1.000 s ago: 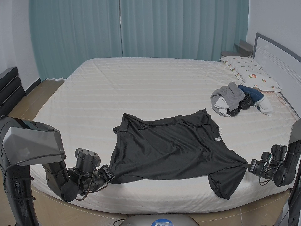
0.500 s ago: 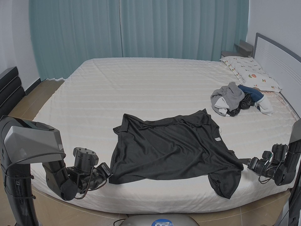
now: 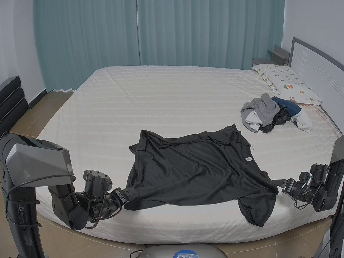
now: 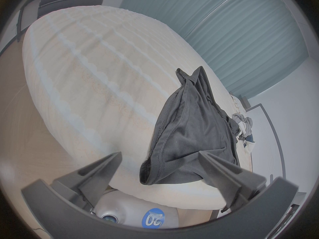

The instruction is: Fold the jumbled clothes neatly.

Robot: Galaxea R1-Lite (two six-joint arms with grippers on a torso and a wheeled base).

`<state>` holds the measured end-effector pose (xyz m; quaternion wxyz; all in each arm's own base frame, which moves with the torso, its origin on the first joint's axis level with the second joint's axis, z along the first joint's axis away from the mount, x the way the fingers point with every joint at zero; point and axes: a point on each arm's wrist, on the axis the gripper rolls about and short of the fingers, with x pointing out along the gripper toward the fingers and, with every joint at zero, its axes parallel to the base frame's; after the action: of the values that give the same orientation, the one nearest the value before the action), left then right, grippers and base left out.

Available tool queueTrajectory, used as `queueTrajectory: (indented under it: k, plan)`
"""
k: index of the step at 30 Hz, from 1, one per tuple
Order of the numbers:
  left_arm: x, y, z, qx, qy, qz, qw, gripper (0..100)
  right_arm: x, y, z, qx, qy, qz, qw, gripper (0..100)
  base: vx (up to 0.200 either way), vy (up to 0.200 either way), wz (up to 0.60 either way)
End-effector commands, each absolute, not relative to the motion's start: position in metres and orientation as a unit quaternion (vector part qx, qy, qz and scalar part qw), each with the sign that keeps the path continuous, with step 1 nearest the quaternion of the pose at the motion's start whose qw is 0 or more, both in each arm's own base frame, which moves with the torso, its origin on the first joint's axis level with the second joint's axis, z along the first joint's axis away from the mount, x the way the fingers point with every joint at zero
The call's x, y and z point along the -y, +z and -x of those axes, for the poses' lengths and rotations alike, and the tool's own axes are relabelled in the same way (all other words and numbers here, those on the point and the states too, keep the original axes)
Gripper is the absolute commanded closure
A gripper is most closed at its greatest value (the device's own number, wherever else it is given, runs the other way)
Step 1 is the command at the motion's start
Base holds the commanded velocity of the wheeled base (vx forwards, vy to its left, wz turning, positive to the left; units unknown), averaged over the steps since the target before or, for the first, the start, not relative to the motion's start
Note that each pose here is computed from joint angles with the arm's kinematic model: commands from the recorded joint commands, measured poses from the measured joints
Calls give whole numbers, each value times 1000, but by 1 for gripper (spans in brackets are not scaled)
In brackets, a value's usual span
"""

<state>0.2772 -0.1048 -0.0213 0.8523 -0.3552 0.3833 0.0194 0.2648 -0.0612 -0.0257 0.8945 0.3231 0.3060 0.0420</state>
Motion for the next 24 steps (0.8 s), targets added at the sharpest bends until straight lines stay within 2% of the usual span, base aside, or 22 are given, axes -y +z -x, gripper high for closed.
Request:
queueTrajectory:
  k: [1, 16, 17, 24]
  plan:
    - [107, -25, -275, -391, 19, 350, 851, 0, 61, -26, -265, -307, 42, -324, 894, 0, 0, 0, 0]
    - [125, -38, -283, -393, -3, 295, 871, 0, 59, -27, -264, -311, 46, -323, 893, 0, 0, 0, 0]
    - [125, -38, -284, -392, -3, 295, 871, 100, 58, -27, -264, -312, 46, -324, 892, 0, 0, 0, 0]
    - [114, -35, -287, -381, 15, 305, 873, 100, 56, -25, -262, -313, 49, -324, 892, 0, 0, 0, 0]
